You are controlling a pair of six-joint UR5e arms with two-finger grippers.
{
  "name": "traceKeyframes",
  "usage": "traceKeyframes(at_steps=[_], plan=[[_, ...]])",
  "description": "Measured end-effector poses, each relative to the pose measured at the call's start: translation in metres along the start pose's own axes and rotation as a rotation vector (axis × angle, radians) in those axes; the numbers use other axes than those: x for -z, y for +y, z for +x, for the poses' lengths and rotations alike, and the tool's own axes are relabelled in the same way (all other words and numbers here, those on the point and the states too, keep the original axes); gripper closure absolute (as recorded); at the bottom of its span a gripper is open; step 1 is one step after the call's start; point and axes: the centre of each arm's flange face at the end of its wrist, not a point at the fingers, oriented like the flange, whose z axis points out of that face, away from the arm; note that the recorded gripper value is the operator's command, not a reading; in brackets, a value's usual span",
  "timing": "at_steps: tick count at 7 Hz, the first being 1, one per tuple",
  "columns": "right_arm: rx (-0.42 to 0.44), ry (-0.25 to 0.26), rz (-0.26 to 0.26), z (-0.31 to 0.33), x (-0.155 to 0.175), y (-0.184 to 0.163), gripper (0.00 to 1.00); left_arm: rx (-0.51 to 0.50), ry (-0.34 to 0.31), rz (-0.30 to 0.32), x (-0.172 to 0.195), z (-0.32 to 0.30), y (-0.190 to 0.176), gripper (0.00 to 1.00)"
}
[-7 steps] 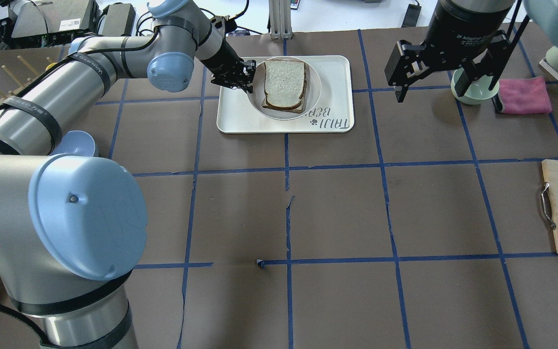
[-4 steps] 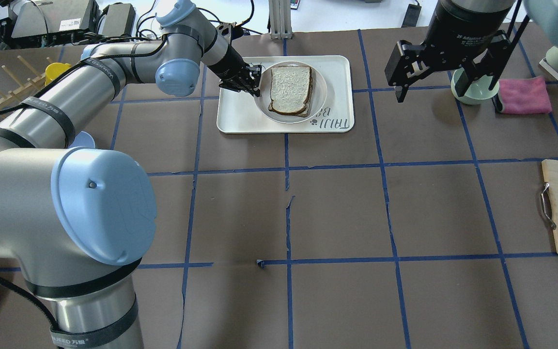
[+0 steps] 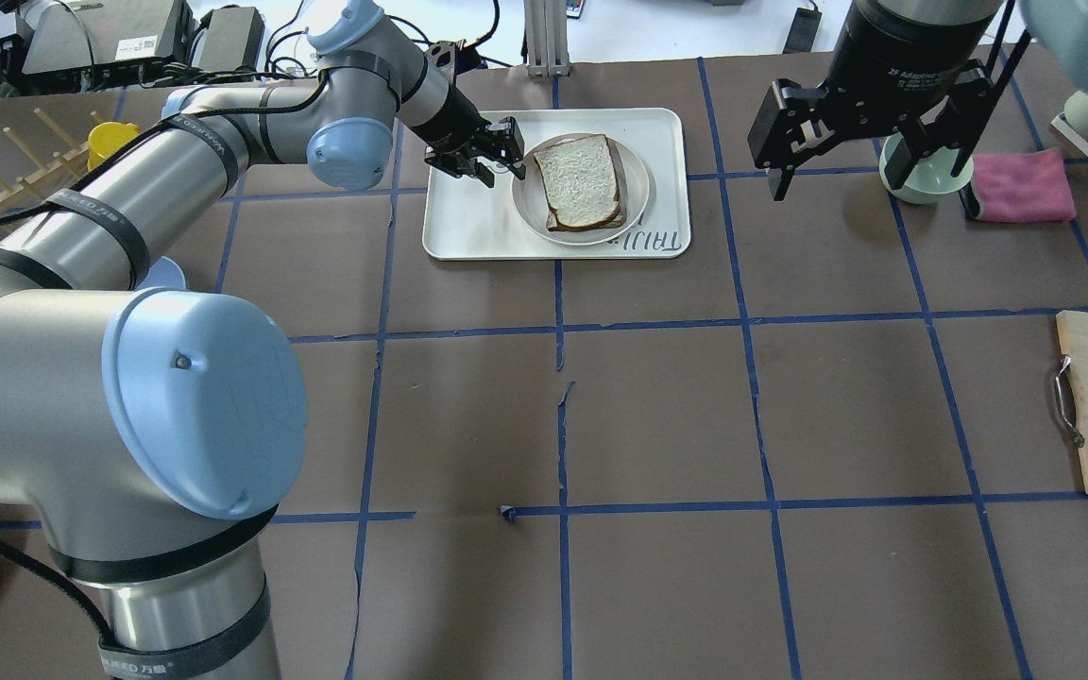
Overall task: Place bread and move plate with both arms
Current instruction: 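Release the plate and lift the left gripper away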
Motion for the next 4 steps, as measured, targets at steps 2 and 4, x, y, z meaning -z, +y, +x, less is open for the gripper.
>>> traceKeyframes(at_steps=[2, 4], plan=[[0.000, -0.005, 0.000, 0.000, 0.000, 0.000, 0.00, 0.028, -0.077, -0.026, 0.046, 0.002, 0.008, 0.00], [0.000, -0.006, 0.003, 0.000, 0.001, -0.001, 0.00, 0.075, -0.165, -0.044, 0.119, -0.004, 0.025, 0.00]])
